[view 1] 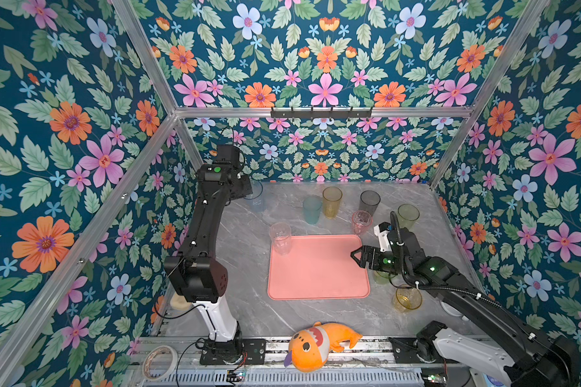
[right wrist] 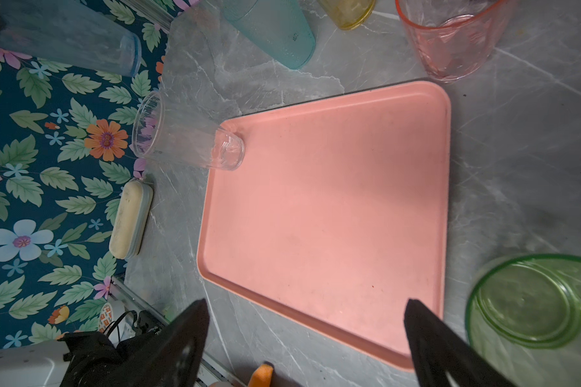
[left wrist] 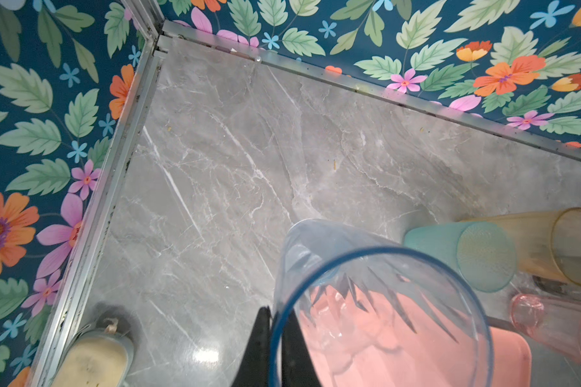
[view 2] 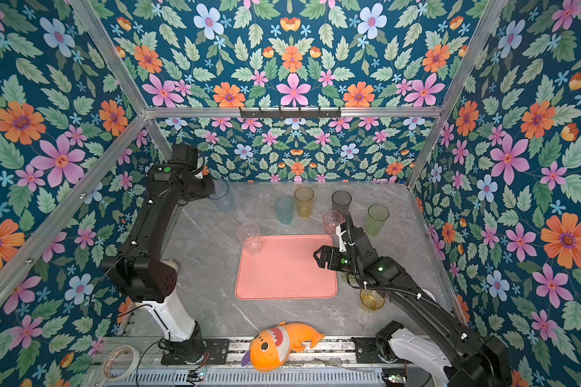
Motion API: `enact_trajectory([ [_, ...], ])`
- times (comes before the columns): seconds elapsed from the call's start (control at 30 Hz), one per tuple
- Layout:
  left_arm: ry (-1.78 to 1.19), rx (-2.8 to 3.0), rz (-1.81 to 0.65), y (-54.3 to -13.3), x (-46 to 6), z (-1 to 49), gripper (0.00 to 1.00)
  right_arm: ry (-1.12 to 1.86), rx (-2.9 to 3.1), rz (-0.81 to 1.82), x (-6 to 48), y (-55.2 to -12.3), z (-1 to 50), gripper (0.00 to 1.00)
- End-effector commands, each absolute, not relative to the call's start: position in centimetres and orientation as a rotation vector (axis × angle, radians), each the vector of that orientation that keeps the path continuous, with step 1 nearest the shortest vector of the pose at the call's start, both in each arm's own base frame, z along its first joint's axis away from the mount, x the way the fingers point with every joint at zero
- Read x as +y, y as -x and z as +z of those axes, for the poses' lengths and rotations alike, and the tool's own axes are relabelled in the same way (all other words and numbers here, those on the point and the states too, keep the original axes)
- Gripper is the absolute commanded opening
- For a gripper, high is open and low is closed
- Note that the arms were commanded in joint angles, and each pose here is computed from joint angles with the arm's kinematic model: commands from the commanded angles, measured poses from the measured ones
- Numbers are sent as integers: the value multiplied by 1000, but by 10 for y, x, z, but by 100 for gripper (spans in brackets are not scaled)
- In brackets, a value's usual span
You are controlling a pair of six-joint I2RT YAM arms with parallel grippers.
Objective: Place the glasses into the tray
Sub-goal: Place the glass on the tray.
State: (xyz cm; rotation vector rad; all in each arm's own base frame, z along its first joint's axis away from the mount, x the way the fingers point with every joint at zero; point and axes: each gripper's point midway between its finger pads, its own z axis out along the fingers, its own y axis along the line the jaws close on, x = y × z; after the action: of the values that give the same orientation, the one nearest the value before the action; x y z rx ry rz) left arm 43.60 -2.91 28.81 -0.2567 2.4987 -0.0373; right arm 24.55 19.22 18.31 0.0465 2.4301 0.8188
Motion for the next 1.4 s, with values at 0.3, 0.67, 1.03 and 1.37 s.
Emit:
enact_trajectory([
  [0.3,178,2500,42,-353,-24,311,0,-61,2422,837,196,-250,184,92],
  [0.67,148,2567,53,-307,-32,286,0,-63,2432,846,201,-255,181,92],
  [1.03,119,2658,6,-276,-39,244,0,-57,2447,846,202,-254,181,92],
  [1.37,82,2707,-91,-259,-58,199,0,-76,2447,838,197,-249,178,92],
])
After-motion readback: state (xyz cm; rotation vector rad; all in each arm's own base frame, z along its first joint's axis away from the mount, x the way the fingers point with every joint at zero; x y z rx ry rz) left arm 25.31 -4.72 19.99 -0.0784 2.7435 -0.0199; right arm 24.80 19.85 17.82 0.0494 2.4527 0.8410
